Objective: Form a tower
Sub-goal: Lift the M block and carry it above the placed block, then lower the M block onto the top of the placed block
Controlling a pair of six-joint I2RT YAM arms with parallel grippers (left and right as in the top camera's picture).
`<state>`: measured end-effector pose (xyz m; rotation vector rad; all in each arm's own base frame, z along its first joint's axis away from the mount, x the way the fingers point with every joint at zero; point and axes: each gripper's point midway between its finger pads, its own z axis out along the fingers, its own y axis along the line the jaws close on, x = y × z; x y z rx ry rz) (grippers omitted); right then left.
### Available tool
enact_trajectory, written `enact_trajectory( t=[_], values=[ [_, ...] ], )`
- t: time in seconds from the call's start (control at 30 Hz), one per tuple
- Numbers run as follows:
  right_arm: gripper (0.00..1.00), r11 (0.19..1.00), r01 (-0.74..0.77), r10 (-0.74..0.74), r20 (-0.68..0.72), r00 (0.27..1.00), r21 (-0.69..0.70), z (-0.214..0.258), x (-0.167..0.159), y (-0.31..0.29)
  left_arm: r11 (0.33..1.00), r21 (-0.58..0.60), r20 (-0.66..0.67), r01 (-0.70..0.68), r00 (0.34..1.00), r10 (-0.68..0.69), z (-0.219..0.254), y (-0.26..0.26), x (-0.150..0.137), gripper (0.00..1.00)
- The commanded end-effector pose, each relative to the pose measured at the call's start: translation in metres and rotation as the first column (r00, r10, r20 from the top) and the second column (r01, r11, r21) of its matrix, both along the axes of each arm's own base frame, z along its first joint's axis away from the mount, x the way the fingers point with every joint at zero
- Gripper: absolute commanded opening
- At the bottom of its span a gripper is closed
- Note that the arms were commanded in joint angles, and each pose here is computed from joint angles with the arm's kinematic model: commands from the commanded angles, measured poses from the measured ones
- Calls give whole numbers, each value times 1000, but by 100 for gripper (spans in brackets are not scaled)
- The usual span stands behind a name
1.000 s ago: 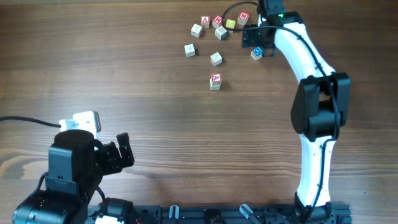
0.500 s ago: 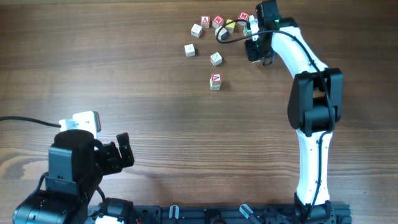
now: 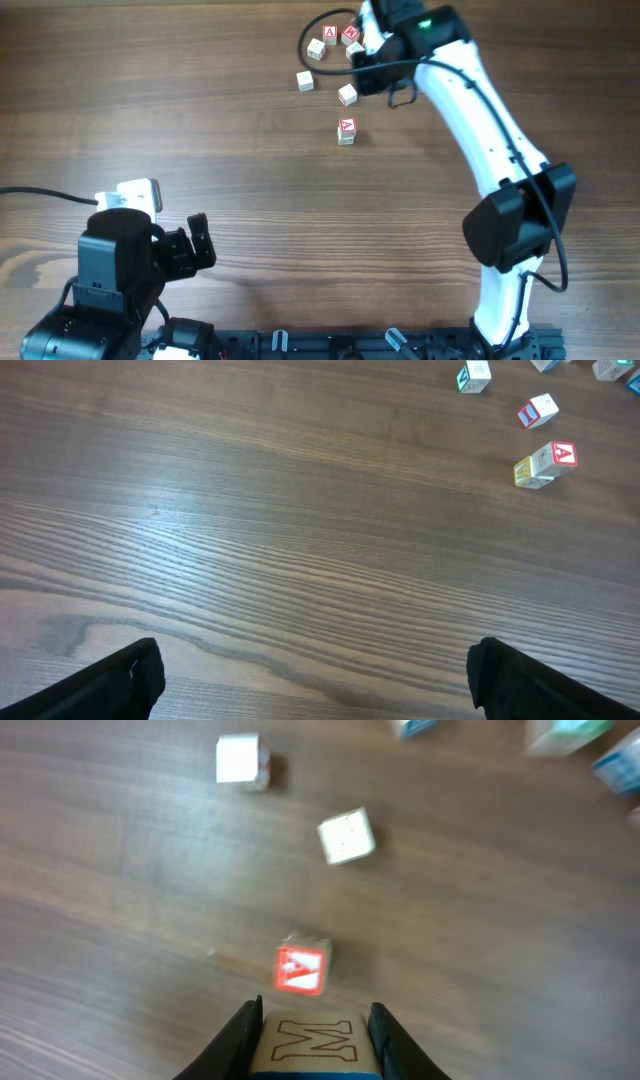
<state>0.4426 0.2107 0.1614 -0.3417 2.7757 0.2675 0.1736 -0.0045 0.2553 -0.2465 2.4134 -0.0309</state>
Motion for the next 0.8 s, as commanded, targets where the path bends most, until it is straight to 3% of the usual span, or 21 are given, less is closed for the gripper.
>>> enact_trajectory(
  t=[0.0,0.3,0.77],
  values=[
    [17,998,63,-64,-96,993,-11,-43,-17,16,1000,2,8,-17,1000,17,1,3,0,100],
    [19,995,21,-26,-51,998,-100,-94,-27,30,1000,2,8,-17,1000,17,1,3,0,100],
    [23,986,7,1,44,999,-168,-94,-6,21,1000,2,8,-17,1000,17,1,3,0,100]
  ],
)
